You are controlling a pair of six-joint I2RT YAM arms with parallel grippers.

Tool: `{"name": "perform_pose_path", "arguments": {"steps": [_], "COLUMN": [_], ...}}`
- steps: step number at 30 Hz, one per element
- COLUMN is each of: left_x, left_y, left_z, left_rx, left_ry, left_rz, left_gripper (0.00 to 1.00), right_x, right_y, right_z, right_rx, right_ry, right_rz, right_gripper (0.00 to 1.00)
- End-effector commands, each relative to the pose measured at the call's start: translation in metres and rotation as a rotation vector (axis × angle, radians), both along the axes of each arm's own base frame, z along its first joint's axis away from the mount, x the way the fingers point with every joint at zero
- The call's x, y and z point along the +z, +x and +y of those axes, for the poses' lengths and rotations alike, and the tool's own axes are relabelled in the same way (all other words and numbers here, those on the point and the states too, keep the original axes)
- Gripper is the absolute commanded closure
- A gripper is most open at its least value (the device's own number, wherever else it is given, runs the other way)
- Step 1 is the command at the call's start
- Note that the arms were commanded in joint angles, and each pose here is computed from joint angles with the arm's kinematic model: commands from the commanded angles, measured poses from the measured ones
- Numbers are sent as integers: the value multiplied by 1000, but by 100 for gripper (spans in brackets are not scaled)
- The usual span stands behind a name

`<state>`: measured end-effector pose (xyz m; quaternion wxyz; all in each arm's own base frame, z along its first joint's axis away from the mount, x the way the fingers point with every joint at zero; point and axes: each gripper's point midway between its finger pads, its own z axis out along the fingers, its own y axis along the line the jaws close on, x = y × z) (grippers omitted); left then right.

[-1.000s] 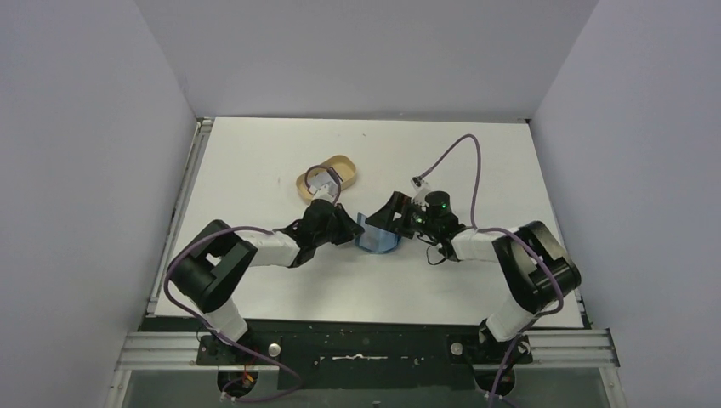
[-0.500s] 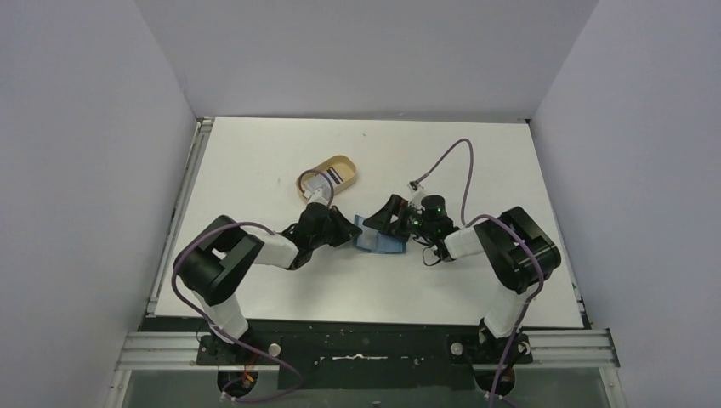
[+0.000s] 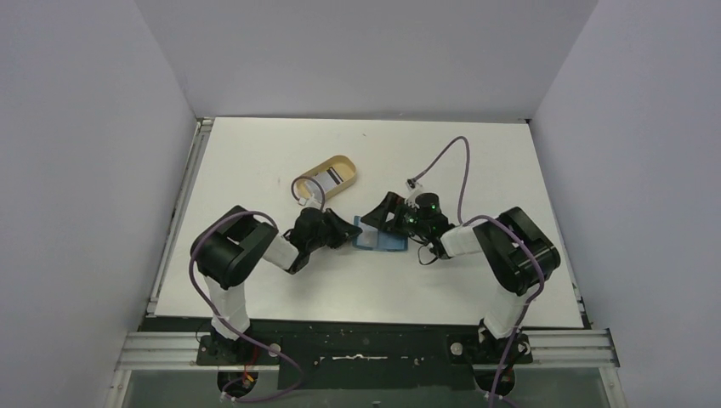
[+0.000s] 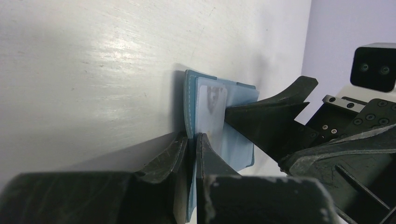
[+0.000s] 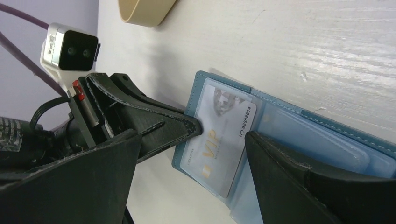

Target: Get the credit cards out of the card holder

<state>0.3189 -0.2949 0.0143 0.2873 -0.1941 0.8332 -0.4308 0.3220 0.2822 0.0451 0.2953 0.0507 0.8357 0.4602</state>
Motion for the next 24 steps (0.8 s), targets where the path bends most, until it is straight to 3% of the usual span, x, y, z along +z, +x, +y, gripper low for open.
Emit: {"name": "perform_pose_path", "arguments": {"steps": [1, 8, 14, 24], "left_x": [-77, -98, -107, -107], "left_y": [-42, -52, -58, -60], "left_z": [28, 39, 52, 63], "left_rx": [12, 87, 127, 159], "left_ry": [169, 123, 125, 115], "left_rz": [207, 279, 305, 300], "left_gripper": [100, 100, 100, 100], "right_x": [-59, -73, -86, -70], "right_y": [-39, -46, -58, -55], "right_z": [-25, -33, -48, -63], "right_rx": [-3, -28, -67, -140], "right_ry": [-291, -500, -596, -767], "right_rz": [229, 280, 339, 282], "right_gripper": [13, 11, 10, 7]}}
